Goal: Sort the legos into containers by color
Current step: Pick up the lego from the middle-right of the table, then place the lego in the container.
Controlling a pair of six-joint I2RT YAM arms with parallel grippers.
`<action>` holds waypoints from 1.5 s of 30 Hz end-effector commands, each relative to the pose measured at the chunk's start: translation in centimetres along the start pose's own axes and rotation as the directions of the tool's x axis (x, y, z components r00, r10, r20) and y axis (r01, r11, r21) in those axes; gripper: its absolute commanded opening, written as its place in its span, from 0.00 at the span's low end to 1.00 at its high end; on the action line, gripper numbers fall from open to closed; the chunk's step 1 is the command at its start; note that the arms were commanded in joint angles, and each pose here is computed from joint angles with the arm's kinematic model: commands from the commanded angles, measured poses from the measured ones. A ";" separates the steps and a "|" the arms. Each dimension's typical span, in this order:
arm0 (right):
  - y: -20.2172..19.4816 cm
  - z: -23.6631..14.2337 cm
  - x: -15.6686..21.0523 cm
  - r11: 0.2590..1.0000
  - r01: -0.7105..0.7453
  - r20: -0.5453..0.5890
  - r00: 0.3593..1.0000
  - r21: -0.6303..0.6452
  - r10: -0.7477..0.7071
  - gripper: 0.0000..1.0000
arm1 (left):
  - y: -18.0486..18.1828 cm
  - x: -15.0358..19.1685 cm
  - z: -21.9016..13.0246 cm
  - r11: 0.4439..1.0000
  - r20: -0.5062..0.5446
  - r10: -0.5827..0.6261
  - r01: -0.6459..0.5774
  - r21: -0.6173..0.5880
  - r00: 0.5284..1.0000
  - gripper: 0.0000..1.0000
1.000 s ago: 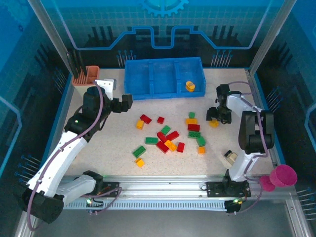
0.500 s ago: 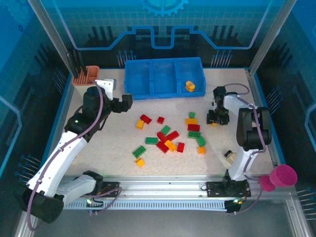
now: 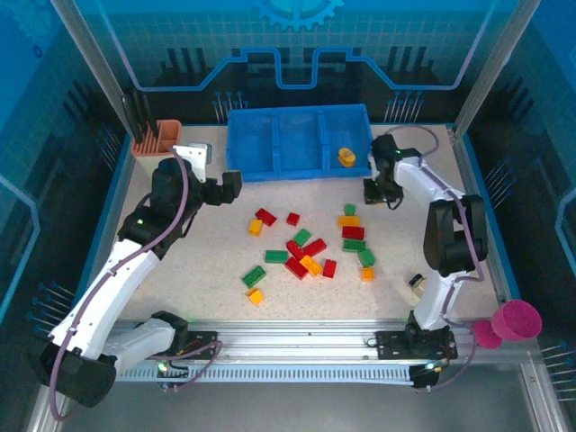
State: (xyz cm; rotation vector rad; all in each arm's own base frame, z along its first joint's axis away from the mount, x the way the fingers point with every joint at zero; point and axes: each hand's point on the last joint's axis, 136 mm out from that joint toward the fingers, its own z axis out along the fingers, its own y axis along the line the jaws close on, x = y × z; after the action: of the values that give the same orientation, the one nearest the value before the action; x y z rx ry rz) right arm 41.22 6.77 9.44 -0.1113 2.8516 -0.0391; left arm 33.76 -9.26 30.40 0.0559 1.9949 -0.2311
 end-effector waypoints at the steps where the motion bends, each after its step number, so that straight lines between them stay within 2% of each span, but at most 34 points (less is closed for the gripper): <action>1: 1.8 -3.7 -4.8 0.995 0.097 0.167 0.981 0.025 -0.100 0.30 | -0.2 -0.6 -0.6 1.000 0.056 0.001 -0.001 0.012 0.998 0.99; 6: 3.5 -3.9 -10.6 0.984 0.165 0.250 0.952 0.069 -0.178 0.30 | -0.1 -0.9 -1.2 1.000 0.074 -0.012 0.011 0.015 0.997 1.00; 12: 4.4 -0.2 -15.5 0.973 0.206 0.256 0.940 0.108 -0.227 0.31 | -1.1 -1.0 -1.4 0.996 0.081 -0.052 0.046 0.076 0.995 0.99; 19: 5.4 5.4 -18.2 0.966 0.235 0.227 0.940 0.110 -0.254 0.31 | -1.6 -1.4 -1.6 0.995 0.079 -0.042 0.034 0.099 0.996 0.99; 26: 5.4 6.7 -19.0 0.968 0.229 0.250 0.936 0.105 -0.249 0.35 | -1.4 -0.8 -0.4 0.996 0.036 -0.036 0.033 0.078 0.999 0.99; 34: 5.5 3.1 -19.6 0.964 0.240 0.292 0.920 0.111 -0.263 0.45 | -1.4 -0.3 0.1 0.997 0.005 -0.038 0.037 0.074 0.999 0.99; 42: 5.4 -4.2 -18.2 0.972 0.212 0.339 0.912 0.097 -0.233 0.54 | -1.4 -0.6 -0.4 0.996 0.019 -0.047 0.045 0.077 0.999 0.99; 45: 5.4 -8.1 -16.8 0.977 0.196 0.363 0.907 0.081 -0.212 0.57 | -1.4 -1.0 -0.8 0.995 0.037 -0.055 0.052 0.081 0.998 0.99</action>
State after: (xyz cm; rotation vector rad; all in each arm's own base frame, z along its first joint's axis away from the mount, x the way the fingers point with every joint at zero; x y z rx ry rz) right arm 57.20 12.78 16.27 -0.3904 2.5040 -0.1588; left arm 33.96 -10.25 29.52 0.0613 1.9976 -0.2995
